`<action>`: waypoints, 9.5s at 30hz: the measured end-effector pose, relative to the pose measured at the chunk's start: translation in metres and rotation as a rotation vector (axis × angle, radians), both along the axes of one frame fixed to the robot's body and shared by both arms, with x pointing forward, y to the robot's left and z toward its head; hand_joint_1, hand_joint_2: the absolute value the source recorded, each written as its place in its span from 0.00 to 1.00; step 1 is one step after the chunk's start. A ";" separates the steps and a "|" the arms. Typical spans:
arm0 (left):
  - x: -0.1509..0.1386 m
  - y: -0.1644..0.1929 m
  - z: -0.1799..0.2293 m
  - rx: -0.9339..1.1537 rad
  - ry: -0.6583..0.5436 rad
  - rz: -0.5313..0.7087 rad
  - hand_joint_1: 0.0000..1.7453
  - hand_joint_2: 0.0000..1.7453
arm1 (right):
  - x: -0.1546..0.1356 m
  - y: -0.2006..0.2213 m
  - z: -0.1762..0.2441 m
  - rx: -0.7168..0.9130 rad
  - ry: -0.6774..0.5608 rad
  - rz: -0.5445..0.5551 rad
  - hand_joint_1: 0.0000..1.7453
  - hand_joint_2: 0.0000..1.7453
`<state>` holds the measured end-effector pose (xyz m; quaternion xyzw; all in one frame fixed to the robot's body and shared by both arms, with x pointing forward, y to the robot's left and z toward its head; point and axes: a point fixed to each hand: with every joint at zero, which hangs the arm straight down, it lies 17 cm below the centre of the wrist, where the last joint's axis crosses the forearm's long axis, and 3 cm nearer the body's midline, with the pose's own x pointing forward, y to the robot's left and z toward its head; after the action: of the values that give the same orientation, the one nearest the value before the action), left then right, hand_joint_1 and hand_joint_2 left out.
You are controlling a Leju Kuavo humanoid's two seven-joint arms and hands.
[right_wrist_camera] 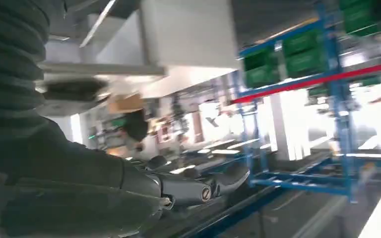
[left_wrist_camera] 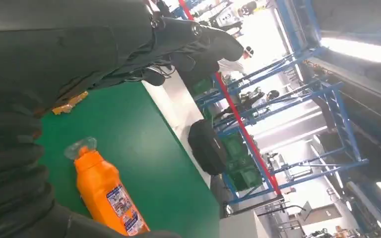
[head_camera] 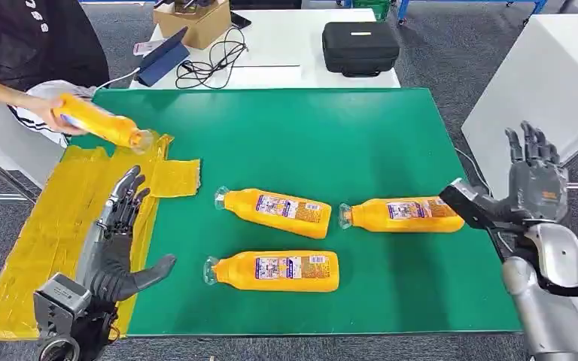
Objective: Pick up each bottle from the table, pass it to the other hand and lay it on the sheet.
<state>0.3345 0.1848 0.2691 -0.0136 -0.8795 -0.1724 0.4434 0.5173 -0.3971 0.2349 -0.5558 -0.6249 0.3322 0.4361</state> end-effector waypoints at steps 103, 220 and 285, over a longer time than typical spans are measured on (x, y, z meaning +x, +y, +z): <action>0.024 -0.013 -0.014 0.032 0.096 -0.042 0.00 1.00 | 0.000 0.066 -0.234 -0.192 1.081 0.147 0.00 1.00; 0.007 0.017 -0.077 0.010 0.292 0.065 0.00 1.00 | -0.086 0.023 -0.132 0.074 0.419 0.017 1.00 1.00; -0.032 -0.126 0.014 -0.083 0.125 -0.487 0.00 1.00 | -0.131 0.344 0.004 0.905 0.056 0.942 1.00 1.00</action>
<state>0.3023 0.0588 0.2826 -0.2540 -0.8273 -0.2368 0.4415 0.3868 -0.0529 0.2384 0.0248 -0.8680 0.2061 0.4511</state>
